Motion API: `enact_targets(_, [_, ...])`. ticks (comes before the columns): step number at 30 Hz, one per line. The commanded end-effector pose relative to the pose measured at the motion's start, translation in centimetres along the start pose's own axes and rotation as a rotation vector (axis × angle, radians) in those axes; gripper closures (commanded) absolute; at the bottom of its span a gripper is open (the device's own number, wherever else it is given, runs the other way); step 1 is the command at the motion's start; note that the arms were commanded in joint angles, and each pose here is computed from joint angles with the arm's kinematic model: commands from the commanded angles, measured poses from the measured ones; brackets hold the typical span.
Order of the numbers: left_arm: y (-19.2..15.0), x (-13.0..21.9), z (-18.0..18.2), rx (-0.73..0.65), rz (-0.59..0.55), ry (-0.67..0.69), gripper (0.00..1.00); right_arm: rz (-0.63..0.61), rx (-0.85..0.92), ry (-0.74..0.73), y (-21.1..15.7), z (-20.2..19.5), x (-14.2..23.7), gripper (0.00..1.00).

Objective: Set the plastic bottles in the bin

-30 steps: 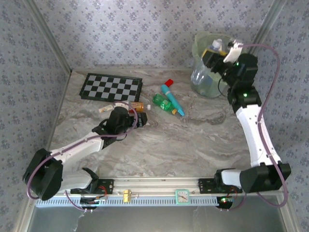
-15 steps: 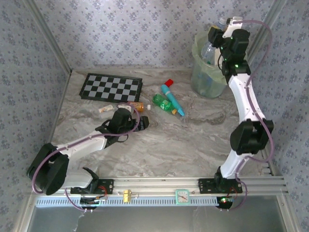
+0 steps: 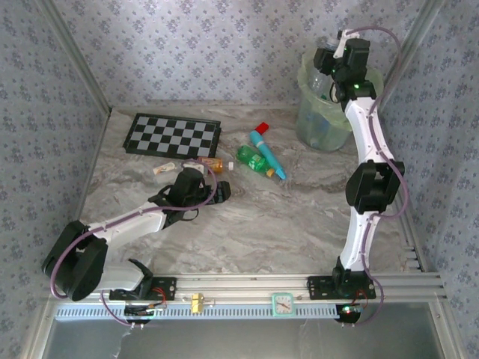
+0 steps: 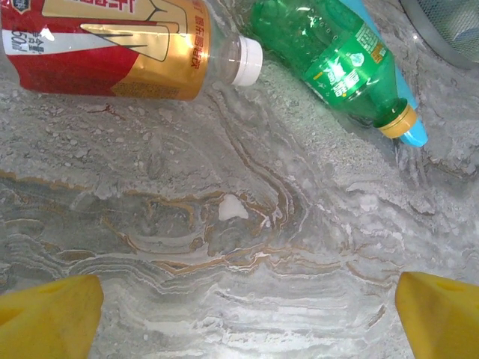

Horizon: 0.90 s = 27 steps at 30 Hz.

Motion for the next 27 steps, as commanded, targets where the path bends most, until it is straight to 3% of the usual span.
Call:
enact_targets(1, [0.4,0.4,0.0,0.000,-0.006,0.002,0.00,0.071,-0.072,-0.018,-1.2,-0.8,-0.9,0.51])
enact_targets(11, [0.5,0.4,-0.1,0.002,-0.003,0.010,0.00,0.137,-0.118,-0.077,-2.6,-2.3,-2.3,0.42])
enact_targets(18, [1.9,0.9,-0.2,-0.023,-0.033,0.021,0.00,0.050,-0.058,-0.109,1.6,-1.5,0.5,0.01])
enact_targets(27, [7.4,1.8,0.5,-0.026,-0.163,0.015,0.00,-0.011,0.023,-0.065,4.7,0.9,7.3,0.00])
Point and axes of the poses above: each hand's point on the last joint's axis, 136 mm out from that joint toward the fingers, its own x axis back along the fingers, its own z axis along the line the jaws close on, y = z × x, the point moved 8 cm from there along x, back along the fingers, and after that the axes turned 1 degree about -x, right-handed, at the moved point
